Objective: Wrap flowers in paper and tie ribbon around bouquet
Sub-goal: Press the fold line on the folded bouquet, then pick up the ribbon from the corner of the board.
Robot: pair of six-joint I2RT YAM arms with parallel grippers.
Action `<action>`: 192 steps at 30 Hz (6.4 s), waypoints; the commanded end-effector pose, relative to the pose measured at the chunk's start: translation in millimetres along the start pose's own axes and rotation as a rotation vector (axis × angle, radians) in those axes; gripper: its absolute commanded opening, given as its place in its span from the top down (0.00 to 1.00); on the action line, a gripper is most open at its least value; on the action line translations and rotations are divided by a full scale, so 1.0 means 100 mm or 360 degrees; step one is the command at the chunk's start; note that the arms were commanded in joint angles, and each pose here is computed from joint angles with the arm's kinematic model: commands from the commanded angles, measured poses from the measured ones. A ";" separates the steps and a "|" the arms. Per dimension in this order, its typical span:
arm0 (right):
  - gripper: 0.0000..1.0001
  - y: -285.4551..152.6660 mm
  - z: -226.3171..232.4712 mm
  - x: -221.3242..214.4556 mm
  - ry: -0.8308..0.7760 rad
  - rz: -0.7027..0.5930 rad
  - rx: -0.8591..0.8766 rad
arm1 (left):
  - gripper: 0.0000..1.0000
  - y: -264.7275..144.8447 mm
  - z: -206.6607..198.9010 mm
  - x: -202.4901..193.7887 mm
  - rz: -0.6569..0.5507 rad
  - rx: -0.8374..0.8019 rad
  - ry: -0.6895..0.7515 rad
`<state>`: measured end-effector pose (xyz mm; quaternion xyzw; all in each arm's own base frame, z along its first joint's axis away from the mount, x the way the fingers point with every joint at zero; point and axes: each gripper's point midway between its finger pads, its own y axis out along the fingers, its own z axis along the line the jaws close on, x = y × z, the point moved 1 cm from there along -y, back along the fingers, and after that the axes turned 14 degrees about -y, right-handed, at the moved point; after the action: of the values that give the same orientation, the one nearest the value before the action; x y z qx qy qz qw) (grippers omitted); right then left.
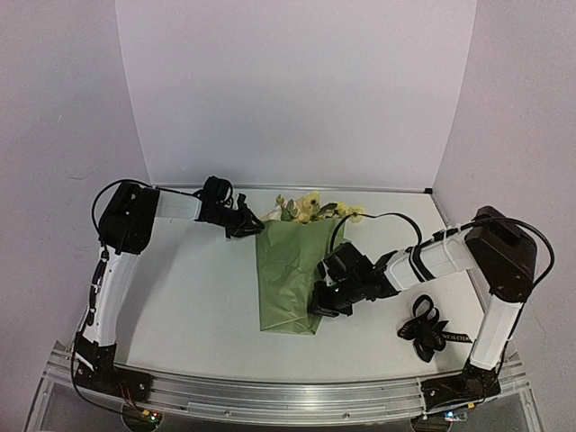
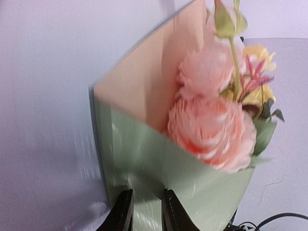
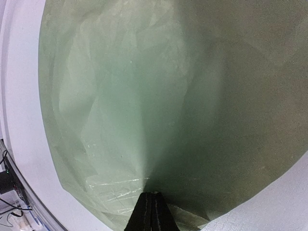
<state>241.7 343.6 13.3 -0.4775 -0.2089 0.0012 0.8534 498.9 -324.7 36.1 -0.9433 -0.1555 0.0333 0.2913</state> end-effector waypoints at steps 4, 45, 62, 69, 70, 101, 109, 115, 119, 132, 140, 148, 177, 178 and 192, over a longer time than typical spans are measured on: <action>0.97 0.06 -0.36 -0.39 0.0079 0.0204 -0.0179 | 0.77 0.01 -0.15 0.57 -0.0045 -0.0105 0.0006; 0.71 -0.45 -0.43 0.49 0.0215 0.0192 -0.0232 | 0.80 -0.44 -0.42 -2.33 0.0362 0.0178 0.0408; 0.69 -0.51 -0.34 0.55 0.0216 0.0178 -0.0184 | 0.88 -0.59 0.09 -2.94 0.0585 0.0368 0.0443; 0.69 -0.50 -0.37 0.50 0.0218 0.0194 -0.0197 | 0.89 -0.36 0.36 -3.07 0.0674 0.0417 0.0379; 0.69 -0.51 -0.37 0.50 0.0214 0.0191 -0.0195 | 0.89 -0.35 0.37 -3.08 0.0680 0.0417 0.0374; 0.48 -1.53 -1.45 -0.36 0.0342 0.0166 -0.0704 | 0.65 -0.73 -0.57 -2.78 0.0449 0.0160 0.0685; 0.48 -1.58 -1.76 -0.36 0.0483 0.0191 -0.0765 | 0.65 -0.63 -0.81 -2.67 0.0455 0.0109 0.0761; 0.48 -1.54 -1.85 -0.44 0.0539 0.0237 -0.0772 | 0.66 -0.29 -0.89 -2.68 0.0576 0.0055 0.0766; 0.48 -1.53 -1.90 -0.51 0.0562 0.0261 -0.0797 | 0.68 -0.02 -0.83 -2.88 0.0721 0.0061 0.0777; 0.48 -1.45 -1.93 -0.54 0.0597 0.0288 -0.0790 | 0.68 0.15 -0.76 -2.90 0.0726 0.0138 0.0756; 0.48 -1.62 -1.85 -0.45 0.0559 0.0198 -0.0773 | 0.67 0.00 -1.10 -3.02 0.0749 -0.0010 0.0856; 0.47 -1.73 -1.88 -0.56 0.0529 0.0220 -0.0834 | 0.68 0.27 -0.96 -3.08 0.0823 0.0026 0.0837; 0.98 -1.58 -1.94 -0.51 0.0589 0.0310 -0.0784 | 0.61 0.06 -1.53 -3.00 0.0657 -0.0098 0.1000; 0.99 -1.60 -1.91 -0.48 0.0588 0.0286 -0.0762 | 0.61 0.02 -1.55 -2.98 0.0641 -0.0104 0.1001; 1.00 -2.13 -0.84 0.12 0.0290 -0.0059 -0.0257 | 0.61 -0.33 -1.56 -2.73 0.0537 -0.0209 0.1103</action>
<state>246.2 133.9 110.2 -0.5875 -0.0895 -0.0917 0.7990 256.3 -472.0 138.0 -0.9291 0.1126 -0.1891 0.2973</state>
